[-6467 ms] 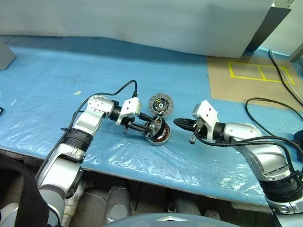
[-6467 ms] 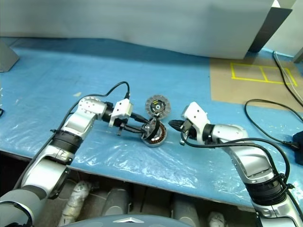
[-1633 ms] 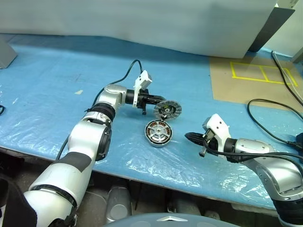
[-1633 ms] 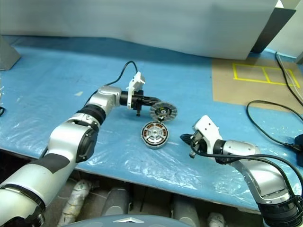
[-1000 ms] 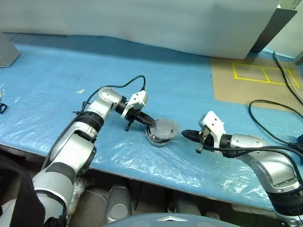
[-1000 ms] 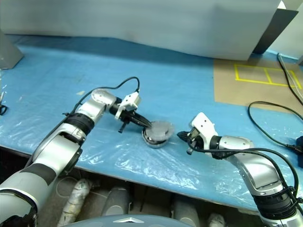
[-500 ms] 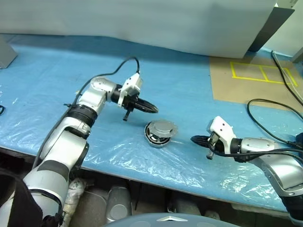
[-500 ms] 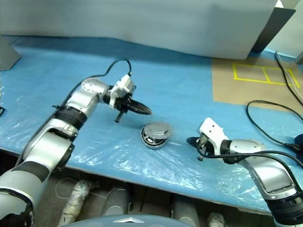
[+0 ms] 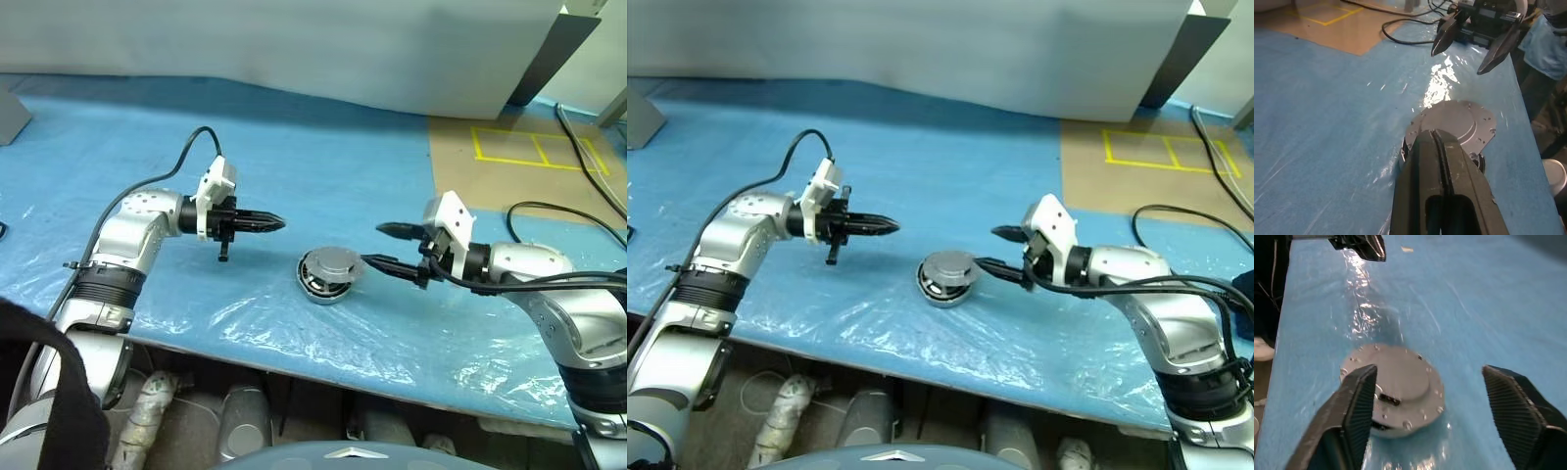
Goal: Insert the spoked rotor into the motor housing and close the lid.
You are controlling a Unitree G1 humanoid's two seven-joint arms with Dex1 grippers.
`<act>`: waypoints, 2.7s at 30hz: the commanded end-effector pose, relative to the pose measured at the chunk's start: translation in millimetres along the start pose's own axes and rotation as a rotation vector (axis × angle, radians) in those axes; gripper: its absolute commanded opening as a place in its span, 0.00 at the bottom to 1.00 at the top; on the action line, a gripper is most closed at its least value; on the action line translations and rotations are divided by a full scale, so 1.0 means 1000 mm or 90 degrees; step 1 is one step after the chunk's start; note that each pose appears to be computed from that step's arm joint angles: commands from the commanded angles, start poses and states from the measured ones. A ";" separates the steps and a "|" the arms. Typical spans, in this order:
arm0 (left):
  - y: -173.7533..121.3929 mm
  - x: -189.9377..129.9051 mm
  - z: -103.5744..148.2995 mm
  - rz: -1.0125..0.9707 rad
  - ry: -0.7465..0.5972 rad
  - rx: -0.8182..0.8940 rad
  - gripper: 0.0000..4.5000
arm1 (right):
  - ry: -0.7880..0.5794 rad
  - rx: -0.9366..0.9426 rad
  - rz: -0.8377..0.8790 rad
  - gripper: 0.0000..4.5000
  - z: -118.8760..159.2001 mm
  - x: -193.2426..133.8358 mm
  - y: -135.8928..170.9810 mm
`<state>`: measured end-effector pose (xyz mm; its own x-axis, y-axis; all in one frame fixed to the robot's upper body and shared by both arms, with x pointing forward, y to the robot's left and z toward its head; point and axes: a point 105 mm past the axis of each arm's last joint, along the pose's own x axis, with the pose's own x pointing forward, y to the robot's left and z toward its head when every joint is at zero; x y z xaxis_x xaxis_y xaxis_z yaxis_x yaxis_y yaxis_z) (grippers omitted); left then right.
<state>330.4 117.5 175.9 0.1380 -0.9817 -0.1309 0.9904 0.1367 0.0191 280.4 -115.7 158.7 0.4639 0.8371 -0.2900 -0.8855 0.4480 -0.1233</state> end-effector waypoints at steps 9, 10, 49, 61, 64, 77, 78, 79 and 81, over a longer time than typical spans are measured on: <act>-0.014 0.005 0.006 0.028 -0.040 -0.024 0.00 | 0.029 0.005 0.090 1.00 -0.014 0.042 0.001; -0.015 0.006 0.008 0.028 -0.049 -0.030 0.00 | 0.033 0.007 0.091 1.00 -0.017 0.044 0.001; -0.006 0.017 -0.003 0.047 -0.059 -0.045 0.00 | 0.091 -0.023 0.063 0.66 -0.043 0.071 0.000; -0.002 0.013 -0.005 0.056 -0.056 -0.046 0.00 | 0.025 0.056 0.058 0.66 -0.021 0.084 0.000; -0.001 0.015 -0.004 0.057 -0.057 -0.046 0.00 | -0.036 0.115 0.072 0.66 0.005 0.084 -0.003; 0.000 0.018 -0.006 0.060 -0.060 -0.048 0.00 | 0.106 0.043 0.013 0.66 -0.047 0.109 -0.002; 0.001 0.017 -0.006 0.063 -0.059 -0.048 0.00 | 0.106 0.050 0.010 0.66 -0.048 0.109 -0.002; 0.001 0.017 -0.005 0.065 -0.059 -0.047 0.00 | 0.101 0.057 0.013 0.66 -0.047 0.110 -0.001; 0.002 0.016 -0.005 0.068 -0.058 -0.047 0.00 | 0.107 0.043 0.012 0.66 -0.050 0.109 0.000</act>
<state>331.7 100.9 157.3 0.2325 -0.9709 -0.0568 0.9673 0.2369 -0.0909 335.0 -37.1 100.1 0.4488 0.8049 -0.3883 -0.8869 0.4545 -0.0828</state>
